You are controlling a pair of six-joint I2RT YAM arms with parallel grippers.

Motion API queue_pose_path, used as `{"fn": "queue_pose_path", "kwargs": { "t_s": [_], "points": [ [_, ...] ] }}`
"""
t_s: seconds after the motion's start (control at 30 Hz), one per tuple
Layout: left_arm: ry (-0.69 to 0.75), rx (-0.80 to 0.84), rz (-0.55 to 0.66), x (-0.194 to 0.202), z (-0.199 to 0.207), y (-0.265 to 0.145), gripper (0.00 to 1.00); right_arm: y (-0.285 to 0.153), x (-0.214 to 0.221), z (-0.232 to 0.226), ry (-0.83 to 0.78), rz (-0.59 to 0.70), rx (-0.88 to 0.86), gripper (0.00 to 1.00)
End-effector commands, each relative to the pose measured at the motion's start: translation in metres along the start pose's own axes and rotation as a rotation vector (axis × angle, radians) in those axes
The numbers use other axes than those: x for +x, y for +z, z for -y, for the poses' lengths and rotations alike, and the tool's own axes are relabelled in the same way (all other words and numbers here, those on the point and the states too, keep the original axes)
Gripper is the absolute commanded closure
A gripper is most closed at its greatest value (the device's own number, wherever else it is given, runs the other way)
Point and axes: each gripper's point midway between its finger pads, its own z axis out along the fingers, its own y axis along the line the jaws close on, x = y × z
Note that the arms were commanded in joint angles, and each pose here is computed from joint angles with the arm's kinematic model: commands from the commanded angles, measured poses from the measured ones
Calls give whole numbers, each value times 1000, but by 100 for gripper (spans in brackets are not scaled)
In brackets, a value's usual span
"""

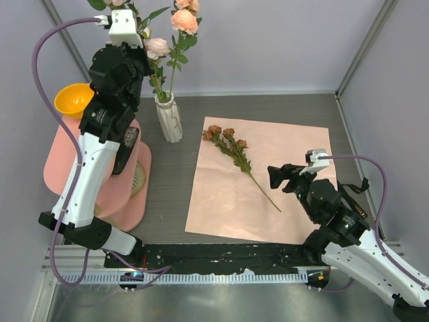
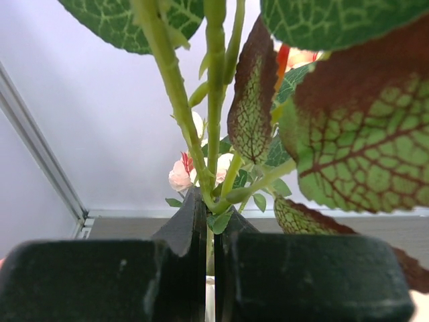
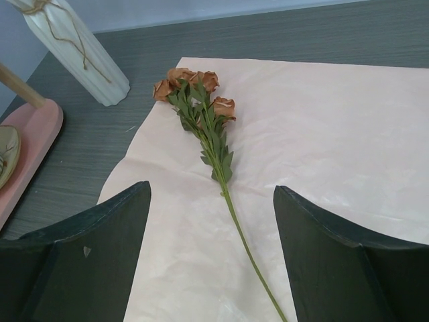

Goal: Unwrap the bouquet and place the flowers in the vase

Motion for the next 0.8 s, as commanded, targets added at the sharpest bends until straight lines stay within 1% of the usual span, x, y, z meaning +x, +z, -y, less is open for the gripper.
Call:
{"fn": "queue_pose_path", "kwargs": {
  "t_s": [0.0,0.1,0.13,0.17,0.3,0.4,0.43,0.5,0.53,0.6,0.63,0.67,0.7,0.73,0.77],
  "points": [
    [2,-48,63,-11,-10,10,100,2,-7,0,27,32,10,21],
    [2,-54,42,0,-11,19,100,2,-12,0,15,36,21,20],
    [7,-47,21,11,-10,24,100,2,-11,1,12,33,26,20],
    [-24,-48,17,15,-10,26,100,1,-12,1,14,34,26,21],
    [-57,-69,-23,45,-12,35,100,2,-6,2,35,25,24,20],
    [-72,-82,-58,66,-13,40,92,4,-6,1,28,21,25,20],
    [-74,-86,-64,70,-13,41,86,4,-6,0,22,19,27,20],
    [-80,-93,-90,84,-13,43,78,6,-6,-1,17,10,27,21],
    [-84,-93,-98,89,-12,43,60,7,-5,-2,19,5,22,20],
    [-104,-92,-118,99,-11,40,40,9,-1,-3,24,-6,22,21],
    [-118,-92,-126,102,-11,38,26,10,2,-4,35,-13,19,21],
    [-134,-91,-119,98,-13,32,22,11,5,-5,36,-18,11,21],
    [-139,-83,-143,110,-11,29,19,12,9,-5,37,-23,12,21],
    [-163,-76,-146,111,-10,25,15,14,12,-6,36,-31,14,21],
    [-169,-70,-162,115,-10,19,14,16,14,-6,33,-38,16,21]
  ]
}}
